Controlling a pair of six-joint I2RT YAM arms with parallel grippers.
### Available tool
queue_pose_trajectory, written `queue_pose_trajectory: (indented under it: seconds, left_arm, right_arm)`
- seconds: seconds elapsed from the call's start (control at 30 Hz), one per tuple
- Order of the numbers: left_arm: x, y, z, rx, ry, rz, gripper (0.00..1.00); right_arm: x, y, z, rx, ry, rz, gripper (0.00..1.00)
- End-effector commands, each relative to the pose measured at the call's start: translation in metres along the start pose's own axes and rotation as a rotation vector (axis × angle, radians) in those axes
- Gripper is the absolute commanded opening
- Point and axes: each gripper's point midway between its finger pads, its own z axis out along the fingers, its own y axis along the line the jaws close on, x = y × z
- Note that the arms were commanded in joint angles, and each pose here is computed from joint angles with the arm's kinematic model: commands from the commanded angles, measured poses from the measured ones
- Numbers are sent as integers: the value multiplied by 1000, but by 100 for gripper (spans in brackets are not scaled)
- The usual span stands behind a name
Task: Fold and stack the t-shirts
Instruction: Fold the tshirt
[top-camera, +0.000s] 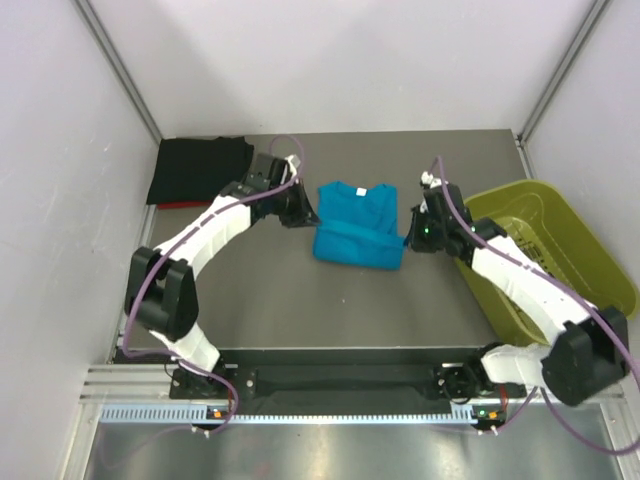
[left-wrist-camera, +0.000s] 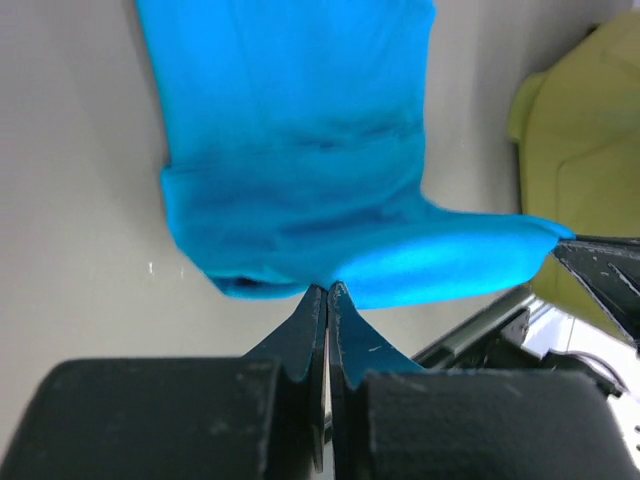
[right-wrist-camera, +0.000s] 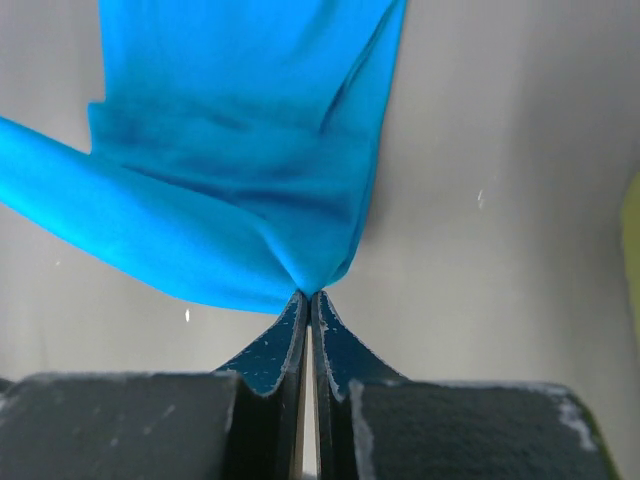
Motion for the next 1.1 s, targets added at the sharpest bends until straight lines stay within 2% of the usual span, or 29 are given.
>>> queue_pose_trajectory:
  seconds: [0.0, 0.07, 0.43, 0.53, 0.77, 1.07]
  left_arm:
    - [-38, -5, 2, 18, -64, 21, 0]
    - [-58, -8, 7, 40, -85, 15, 0]
    - [-137, -14, 46, 208, -175, 19, 0]
    - [-143, -5, 63, 249, -141, -9, 0]
    - [-174, 0, 88, 324, -210, -11, 0]
    - [-199, 8, 107, 383, -266, 6, 0]
  right_arm:
    - [-32, -3, 7, -14, -15, -41, 0]
    - [-58, -1, 11, -23, -47, -43, 0]
    - [-129, -2, 62, -19, -64, -91, 0]
    - [-142, -2, 79, -29, -80, -94, 0]
    - [-154, -16, 119, -15, -71, -87, 0]
    - [-173, -27, 145, -22, -102, -64, 0]
